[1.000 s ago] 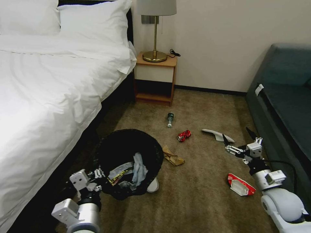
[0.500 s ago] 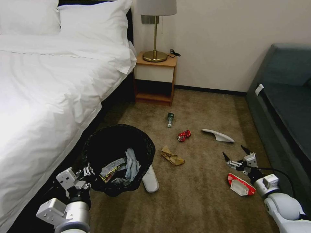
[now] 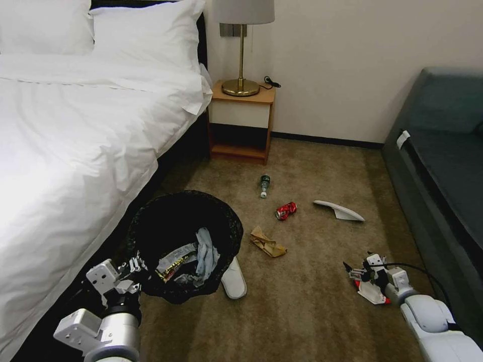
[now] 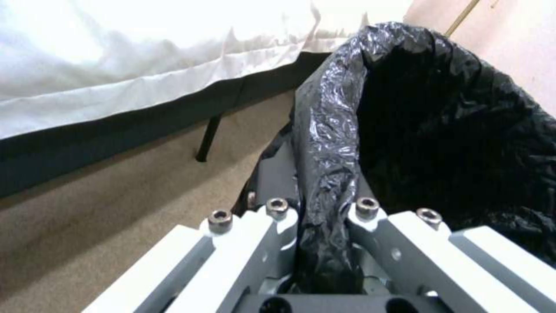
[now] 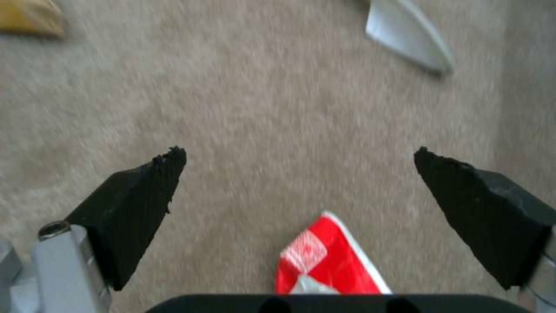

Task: Pick up the trash bin, then pick up the garbage on the floor and place it into the trash bin.

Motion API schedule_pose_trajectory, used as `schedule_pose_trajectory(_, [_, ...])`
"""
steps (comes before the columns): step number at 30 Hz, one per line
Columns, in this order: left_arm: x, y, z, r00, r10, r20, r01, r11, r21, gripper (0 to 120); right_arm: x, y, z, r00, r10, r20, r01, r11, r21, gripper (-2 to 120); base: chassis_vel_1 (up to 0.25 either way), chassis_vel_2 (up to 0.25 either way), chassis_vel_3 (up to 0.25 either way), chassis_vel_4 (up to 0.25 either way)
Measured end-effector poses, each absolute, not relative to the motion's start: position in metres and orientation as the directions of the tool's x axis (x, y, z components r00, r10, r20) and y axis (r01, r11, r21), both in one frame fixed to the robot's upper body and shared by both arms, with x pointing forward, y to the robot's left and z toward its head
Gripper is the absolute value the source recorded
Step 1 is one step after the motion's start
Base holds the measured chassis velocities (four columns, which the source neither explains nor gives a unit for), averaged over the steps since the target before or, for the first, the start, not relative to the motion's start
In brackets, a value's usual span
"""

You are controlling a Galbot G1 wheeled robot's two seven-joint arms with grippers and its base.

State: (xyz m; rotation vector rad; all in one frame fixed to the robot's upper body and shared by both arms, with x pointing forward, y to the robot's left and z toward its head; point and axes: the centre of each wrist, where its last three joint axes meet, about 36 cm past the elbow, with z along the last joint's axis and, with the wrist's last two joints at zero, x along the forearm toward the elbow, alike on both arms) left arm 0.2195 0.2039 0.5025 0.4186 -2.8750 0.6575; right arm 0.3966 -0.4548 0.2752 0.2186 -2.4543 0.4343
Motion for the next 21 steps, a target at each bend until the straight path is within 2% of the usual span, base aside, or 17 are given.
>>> schedule_pose_trajectory(12, [0.220,0.201,0.503,-0.949,-0.232,0.216,-0.303,0.862,-0.407,4,0.400,-0.462,0.279,-0.701,0.007,0.713,-0.245,0.937,-0.250,100,0.000,0.000,0.000,0.000])
schedule_pose_trajectory(21, [0.221,0.201,0.502,-0.948,-0.234,0.218,-0.306,0.862,-0.404,4,0.406,-0.475,0.262,-0.653,0.023,0.757,-0.231,0.946,-0.228,100,0.000,0.000,0.000,0.000])
